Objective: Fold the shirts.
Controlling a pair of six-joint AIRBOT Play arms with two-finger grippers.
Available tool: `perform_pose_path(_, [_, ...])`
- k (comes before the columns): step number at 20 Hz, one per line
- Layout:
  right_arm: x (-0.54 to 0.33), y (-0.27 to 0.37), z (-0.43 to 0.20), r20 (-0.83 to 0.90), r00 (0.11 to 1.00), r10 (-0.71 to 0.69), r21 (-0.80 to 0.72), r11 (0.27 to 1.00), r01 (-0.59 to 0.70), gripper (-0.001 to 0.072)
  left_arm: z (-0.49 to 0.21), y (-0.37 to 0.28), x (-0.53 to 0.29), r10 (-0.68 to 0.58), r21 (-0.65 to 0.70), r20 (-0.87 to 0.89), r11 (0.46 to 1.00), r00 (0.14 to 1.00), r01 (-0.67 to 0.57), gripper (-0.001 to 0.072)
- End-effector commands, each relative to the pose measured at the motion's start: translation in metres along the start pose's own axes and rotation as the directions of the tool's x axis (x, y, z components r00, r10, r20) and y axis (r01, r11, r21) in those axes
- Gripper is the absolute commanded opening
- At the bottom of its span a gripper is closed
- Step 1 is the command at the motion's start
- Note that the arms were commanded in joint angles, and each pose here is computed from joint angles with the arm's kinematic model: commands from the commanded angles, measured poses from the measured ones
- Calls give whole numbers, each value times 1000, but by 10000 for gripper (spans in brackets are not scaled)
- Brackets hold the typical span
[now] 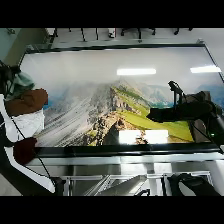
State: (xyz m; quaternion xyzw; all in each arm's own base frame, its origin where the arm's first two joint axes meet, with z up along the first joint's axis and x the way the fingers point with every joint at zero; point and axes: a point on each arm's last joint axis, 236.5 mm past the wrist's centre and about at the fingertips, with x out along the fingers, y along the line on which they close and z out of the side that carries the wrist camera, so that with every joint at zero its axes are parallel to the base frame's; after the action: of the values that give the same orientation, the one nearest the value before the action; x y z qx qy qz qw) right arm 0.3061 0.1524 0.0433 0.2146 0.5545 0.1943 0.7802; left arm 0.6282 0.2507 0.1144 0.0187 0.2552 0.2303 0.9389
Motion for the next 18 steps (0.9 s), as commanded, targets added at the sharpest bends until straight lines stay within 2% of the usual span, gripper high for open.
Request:
perform_pose_path(1, [7, -4, 3, -1, 1000, -5, 15, 1000, 5, 26, 101, -45, -104, -116, 0, 202, 993, 973, 119, 13])
perform_pose_path(3, [10, -4, 3, -9, 1000, 4, 25, 1000, -3, 26, 125, -93, -178, -244, 27, 214, 969, 946, 244, 13])
perform_pose_path(5, [10, -3, 3, -11, 1000, 8, 30, 1000, -8, 26, 126, -152, -254, -433, 65, 170, 901, 885, 429, 13])
perform_pose_path(7, [10, -1, -1, -25, 1000, 15, 32, 999, -14, 25, 105, -214, -338, -629, 84, 73, 777, 774, 624, 13])
perform_pose_path(9, [9, 0, -8, -56, 998, 19, 31, 999, -17, 25, 65, -258, -406, -738, 127, -77, 659, 670, 741, 13])
perform_pose_path(11, [4, 4, -12, -64, 998, 24, 22, 1000, -22, 25, 7, -291, -455, -769, 124, -262, 573, 584, 810, 13])
perform_pose_path(13, [-5, 9, -11, -40, 999, 29, 6, 1000, -29, 25, -54, -321, -481, -754, 107, -410, 519, 514, 848, 13])
perform_pose_path(15, [-16, 13, -8, -1, 999, 34, -8, 999, -34, 25, -118, -350, -486, -714, 72, -526, 504, 462, 861, 13])
perform_pose_path(18, [-41, 5, -1, 59, 998, 25, 13, 1000, -26, 37, -204, -367, -469, -610, 38, -673, 535, 417, 844, 13])
